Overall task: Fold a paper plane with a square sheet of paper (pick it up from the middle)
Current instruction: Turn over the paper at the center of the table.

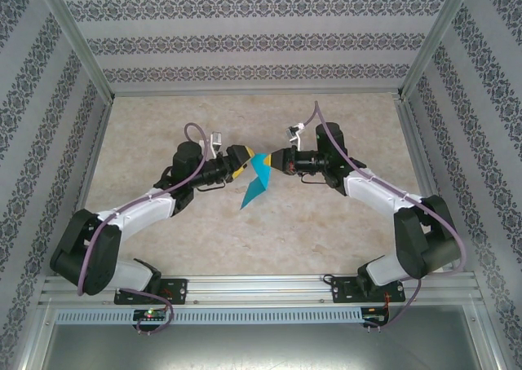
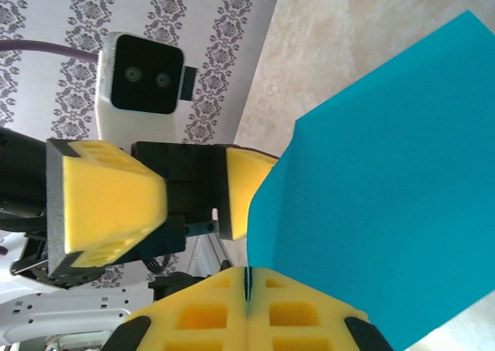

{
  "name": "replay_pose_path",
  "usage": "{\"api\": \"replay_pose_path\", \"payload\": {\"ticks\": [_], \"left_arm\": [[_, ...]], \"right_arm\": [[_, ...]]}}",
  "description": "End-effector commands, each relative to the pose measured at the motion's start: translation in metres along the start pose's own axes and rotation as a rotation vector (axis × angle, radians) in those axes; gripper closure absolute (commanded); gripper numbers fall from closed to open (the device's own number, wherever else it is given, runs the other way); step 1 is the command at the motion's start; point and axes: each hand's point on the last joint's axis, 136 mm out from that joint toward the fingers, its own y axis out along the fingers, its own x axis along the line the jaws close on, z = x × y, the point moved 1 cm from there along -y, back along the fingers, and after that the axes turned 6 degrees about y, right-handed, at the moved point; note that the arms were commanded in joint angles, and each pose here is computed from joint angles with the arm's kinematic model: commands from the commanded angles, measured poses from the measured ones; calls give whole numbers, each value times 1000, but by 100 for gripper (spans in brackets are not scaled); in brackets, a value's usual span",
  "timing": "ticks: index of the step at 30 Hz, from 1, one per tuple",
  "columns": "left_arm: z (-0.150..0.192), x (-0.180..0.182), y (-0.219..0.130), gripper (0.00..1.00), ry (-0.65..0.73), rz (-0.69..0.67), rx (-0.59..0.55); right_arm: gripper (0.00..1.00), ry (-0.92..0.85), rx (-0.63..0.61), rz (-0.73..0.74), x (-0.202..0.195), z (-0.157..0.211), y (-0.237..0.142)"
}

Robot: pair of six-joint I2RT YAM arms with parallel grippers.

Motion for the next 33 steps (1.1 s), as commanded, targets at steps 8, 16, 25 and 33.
{"api": "replay_pose_path", "payload": {"ticks": [8, 16, 25, 33], "left_arm": [[5, -39, 15, 28, 3, 131, 62], [5, -52, 24, 29, 9, 177, 86], [6, -60, 25, 31, 37, 177, 118], [9, -57, 25, 39, 35, 158, 136]], "right_arm": [[95, -49, -33, -83, 30, -10, -11], [95, -17, -48, -85, 22, -13, -12], [96, 31, -44, -64, 5, -12, -10], [96, 47, -50, -60, -1, -15, -9]]}}
